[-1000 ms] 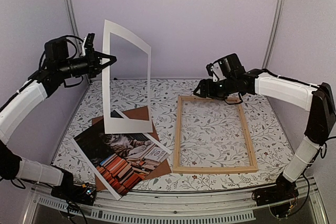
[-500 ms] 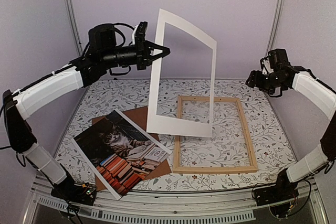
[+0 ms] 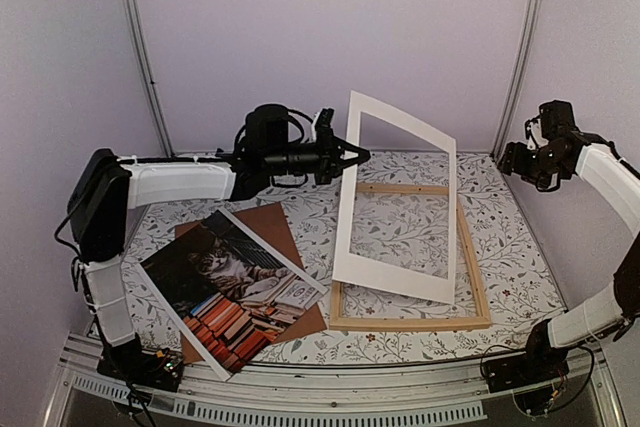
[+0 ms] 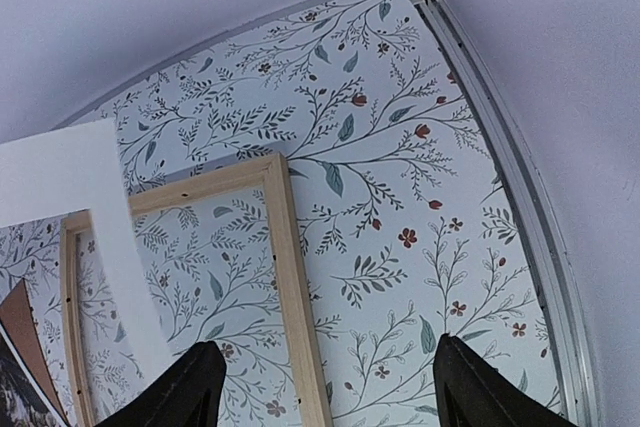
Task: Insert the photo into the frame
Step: Place the mat board on the glass panel.
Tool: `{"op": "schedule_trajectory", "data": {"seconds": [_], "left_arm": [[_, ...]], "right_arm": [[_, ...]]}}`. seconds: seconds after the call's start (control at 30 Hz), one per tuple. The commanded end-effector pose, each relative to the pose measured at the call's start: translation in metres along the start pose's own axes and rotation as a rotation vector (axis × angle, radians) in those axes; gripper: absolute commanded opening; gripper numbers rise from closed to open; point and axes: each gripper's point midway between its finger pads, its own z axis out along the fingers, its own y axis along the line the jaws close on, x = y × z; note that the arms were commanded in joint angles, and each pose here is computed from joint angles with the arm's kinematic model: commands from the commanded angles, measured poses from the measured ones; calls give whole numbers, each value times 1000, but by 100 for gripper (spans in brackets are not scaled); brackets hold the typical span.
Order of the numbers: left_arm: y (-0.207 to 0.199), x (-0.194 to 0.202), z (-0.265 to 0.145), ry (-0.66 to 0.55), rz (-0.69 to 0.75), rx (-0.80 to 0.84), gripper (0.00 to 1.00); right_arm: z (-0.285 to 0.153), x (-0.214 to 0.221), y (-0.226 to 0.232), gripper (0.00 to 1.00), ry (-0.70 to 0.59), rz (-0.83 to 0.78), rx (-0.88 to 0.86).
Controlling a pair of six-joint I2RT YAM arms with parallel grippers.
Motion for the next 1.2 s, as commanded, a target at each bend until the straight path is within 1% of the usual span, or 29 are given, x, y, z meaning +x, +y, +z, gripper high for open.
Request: {"op": "schedule_trajectory", "data": {"seconds": [0.0, 0.1, 0.2, 0.27, 0.53, 0.67, 0.87, 1.03, 1.17], "left_arm": [[61, 4, 16, -10, -94, -50, 0], [98, 8, 21, -1, -133, -99, 0], [119, 11, 21, 8, -153, -131, 0], [129, 15, 21, 17, -160, -156, 0], [156, 27, 18, 51, -164, -248, 10], [166, 32, 17, 69, -168, -283, 17], [174, 39, 11, 97, -155, -341, 32], [177, 41, 7, 115, -127, -380, 41], [178, 43, 4, 126, -116, -398, 45]], "right_arm": [[11, 17, 2, 75, 41, -2, -30], [14, 22, 2, 75, 52, 0, -37], [16, 27, 1, 75, 63, 0, -39], [17, 30, 0, 75, 67, -2, -38], [24, 39, 3, 75, 87, 3, -67], [28, 44, 5, 75, 100, 8, -78], [32, 48, 5, 75, 109, 10, -86], [35, 51, 7, 75, 117, 14, -101], [39, 54, 9, 75, 130, 18, -112]]}}
